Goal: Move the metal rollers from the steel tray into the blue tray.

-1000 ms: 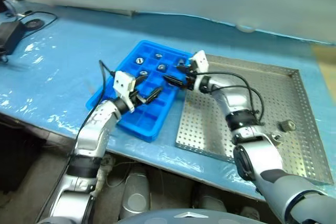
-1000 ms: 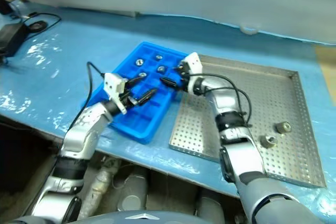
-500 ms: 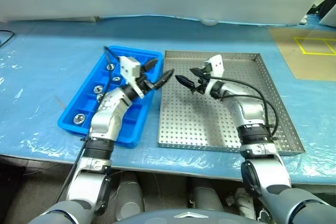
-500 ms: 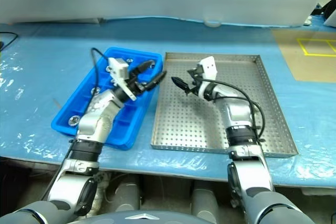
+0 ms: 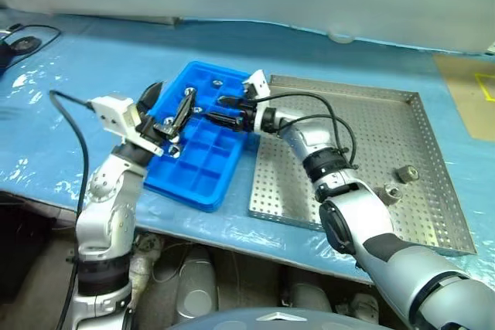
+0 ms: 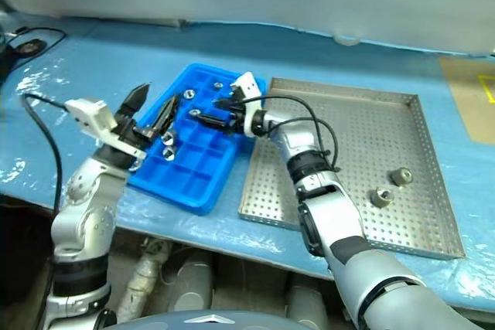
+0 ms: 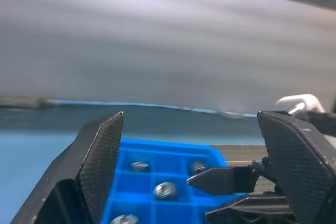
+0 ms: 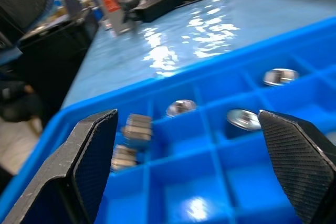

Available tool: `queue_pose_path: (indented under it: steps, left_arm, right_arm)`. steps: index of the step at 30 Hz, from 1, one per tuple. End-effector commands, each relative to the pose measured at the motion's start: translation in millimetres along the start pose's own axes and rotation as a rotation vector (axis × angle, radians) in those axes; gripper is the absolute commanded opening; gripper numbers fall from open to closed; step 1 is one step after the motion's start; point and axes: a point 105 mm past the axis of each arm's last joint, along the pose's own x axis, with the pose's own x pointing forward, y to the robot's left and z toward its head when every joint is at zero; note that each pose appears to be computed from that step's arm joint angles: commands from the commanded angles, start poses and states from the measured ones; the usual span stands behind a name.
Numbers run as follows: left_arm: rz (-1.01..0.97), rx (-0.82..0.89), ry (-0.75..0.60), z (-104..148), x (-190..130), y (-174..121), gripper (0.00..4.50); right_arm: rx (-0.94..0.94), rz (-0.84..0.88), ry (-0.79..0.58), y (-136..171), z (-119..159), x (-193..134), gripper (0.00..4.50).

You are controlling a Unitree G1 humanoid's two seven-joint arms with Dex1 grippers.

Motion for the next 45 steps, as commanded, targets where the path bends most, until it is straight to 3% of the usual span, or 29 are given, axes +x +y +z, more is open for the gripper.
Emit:
queue_pose_path:
  steps: [1,7,12,15,20,28,35,40,45]
  left_arm:
    - [0.077,0.056,-0.019,11,-18,5,4.28]
    - [0.138,0.101,0.089,-11,-34,9,4.28]
    - [0.129,0.104,0.123,-21,-34,6,4.28]
    - [0.107,0.105,0.134,-25,-30,4,4.28]
    - [0.059,0.094,0.144,-29,-22,-1,4.28]
    - [0.004,0.091,0.155,-32,-12,-2,4.28]
    - [-0.029,0.088,0.171,-36,-10,-5,4.28]
    - [-0.037,0.085,0.176,-38,-9,-6,4.28]
    - [-0.044,0.079,0.179,-40,-8,-8,4.28]
  right_arm:
    - [0.143,0.11,-0.046,19,19,20,4.48]
    - [0.156,0.12,0.057,26,-1,33,4.48]
    - [0.02,0.045,0.211,18,-34,30,4.48]
    - [0.012,0.034,0.207,15,-37,27,3.85]
    - [0.009,-0.029,0.144,3,-25,21,2.12]
    - [-0.005,-0.146,0.07,-17,-11,9,2.12]
    - [0.013,-0.138,0.147,-17,-29,5,4.48]
    - [-0.013,-0.118,0.227,-13,-46,3,4.48]
    - [-0.014,-0.106,0.183,-9,-39,6,3.22]
